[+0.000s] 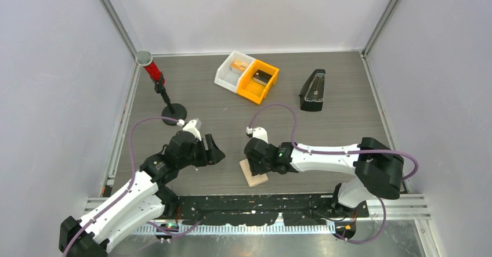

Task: Take the credit cards out of the card holder
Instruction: Open the card holder at the center of the board.

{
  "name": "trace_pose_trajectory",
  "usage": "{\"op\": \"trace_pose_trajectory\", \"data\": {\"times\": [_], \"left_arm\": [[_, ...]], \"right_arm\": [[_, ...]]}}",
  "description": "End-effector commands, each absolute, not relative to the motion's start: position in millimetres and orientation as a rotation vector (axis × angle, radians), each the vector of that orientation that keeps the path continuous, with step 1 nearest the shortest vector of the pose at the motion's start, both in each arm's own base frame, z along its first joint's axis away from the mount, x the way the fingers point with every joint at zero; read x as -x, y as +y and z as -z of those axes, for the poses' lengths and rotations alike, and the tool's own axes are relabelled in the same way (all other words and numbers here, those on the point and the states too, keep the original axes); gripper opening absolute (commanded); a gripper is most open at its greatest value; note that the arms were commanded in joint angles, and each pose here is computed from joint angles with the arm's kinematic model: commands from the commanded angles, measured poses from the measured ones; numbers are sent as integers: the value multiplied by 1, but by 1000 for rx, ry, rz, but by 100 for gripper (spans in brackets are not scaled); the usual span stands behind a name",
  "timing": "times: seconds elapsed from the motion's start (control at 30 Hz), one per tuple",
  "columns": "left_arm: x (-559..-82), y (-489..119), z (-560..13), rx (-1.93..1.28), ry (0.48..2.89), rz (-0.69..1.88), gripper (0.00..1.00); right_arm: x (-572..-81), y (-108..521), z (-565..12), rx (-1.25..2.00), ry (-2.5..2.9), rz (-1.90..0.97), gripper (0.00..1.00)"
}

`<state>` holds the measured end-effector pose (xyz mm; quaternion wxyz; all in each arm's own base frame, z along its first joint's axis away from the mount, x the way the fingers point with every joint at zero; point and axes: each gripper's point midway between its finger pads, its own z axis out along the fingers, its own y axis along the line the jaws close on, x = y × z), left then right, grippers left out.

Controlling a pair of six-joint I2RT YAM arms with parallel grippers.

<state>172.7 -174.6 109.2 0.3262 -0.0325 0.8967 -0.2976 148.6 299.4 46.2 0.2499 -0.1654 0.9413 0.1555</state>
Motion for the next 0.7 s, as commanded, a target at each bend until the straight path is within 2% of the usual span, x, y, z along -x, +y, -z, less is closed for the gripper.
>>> {"op": "trace_pose_trajectory", "data": {"times": [0.0,0.13,0.2,0.3,0.5,0.67], "left_arm": [[-178,-181,-113,93,2333,804,66],[-178,-191,-115,89,2341,856,66],[-178,-195,-113,90,2357,874,66],[-177,-200,-108,88,2376,899,64],[-175,-203,-100,90,2403,913,62],[-174,-206,-99,91,2405,937,61]], "right_arm": [[-153,309,-48,427,2543,-405,49],[-153,304,-39,432,2546,-344,48],[-152,301,-34,440,2550,-311,42],[-152,299,-31,439,2552,-300,26],[-153,300,-43,402,2511,-367,7],[-153,302,-53,390,2475,-431,5]]}}
